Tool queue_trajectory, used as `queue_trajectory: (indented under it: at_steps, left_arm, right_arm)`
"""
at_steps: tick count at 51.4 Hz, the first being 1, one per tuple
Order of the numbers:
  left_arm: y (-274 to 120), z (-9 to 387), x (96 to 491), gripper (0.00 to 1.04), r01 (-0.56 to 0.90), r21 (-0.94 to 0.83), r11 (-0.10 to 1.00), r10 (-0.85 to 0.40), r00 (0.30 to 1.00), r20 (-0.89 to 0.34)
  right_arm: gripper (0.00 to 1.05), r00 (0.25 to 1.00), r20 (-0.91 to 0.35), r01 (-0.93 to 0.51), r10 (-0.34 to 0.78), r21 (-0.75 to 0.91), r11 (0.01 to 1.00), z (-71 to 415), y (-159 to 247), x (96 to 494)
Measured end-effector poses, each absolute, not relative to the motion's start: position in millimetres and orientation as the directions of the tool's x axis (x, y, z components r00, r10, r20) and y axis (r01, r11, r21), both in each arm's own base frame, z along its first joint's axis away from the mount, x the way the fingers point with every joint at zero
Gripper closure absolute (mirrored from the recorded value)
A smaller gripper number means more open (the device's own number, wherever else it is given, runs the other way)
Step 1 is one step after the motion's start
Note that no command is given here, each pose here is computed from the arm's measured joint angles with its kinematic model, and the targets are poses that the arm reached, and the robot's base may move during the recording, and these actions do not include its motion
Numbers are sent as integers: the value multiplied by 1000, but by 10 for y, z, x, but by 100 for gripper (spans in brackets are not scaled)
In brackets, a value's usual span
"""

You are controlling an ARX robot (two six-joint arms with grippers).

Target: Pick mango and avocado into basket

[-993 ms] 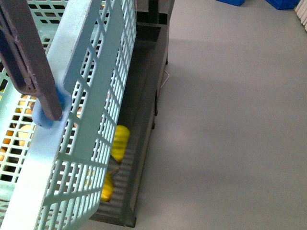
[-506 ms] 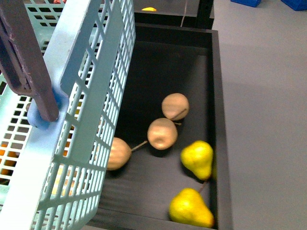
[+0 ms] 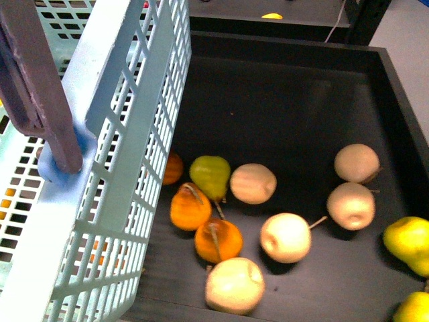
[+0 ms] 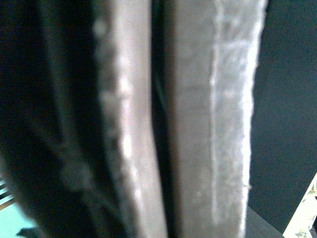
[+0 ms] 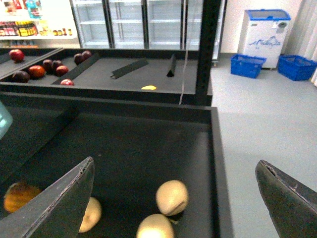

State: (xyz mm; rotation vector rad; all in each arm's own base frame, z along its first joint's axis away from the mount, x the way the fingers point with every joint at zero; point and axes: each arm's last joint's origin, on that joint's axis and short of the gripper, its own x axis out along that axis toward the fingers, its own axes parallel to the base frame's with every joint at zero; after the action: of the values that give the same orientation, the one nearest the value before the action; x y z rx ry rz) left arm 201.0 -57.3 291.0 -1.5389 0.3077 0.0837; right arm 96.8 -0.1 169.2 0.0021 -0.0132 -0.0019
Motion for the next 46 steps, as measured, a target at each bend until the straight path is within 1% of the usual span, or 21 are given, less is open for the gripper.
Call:
queue_trajectory:
  at_steps: [46]
  left_arm:
    - [-572,2913,2010,78,-244,-969,38,-139,959,-247]
  right_arm:
    - [9,1000,13,0,0,2,1000,1692,0,968]
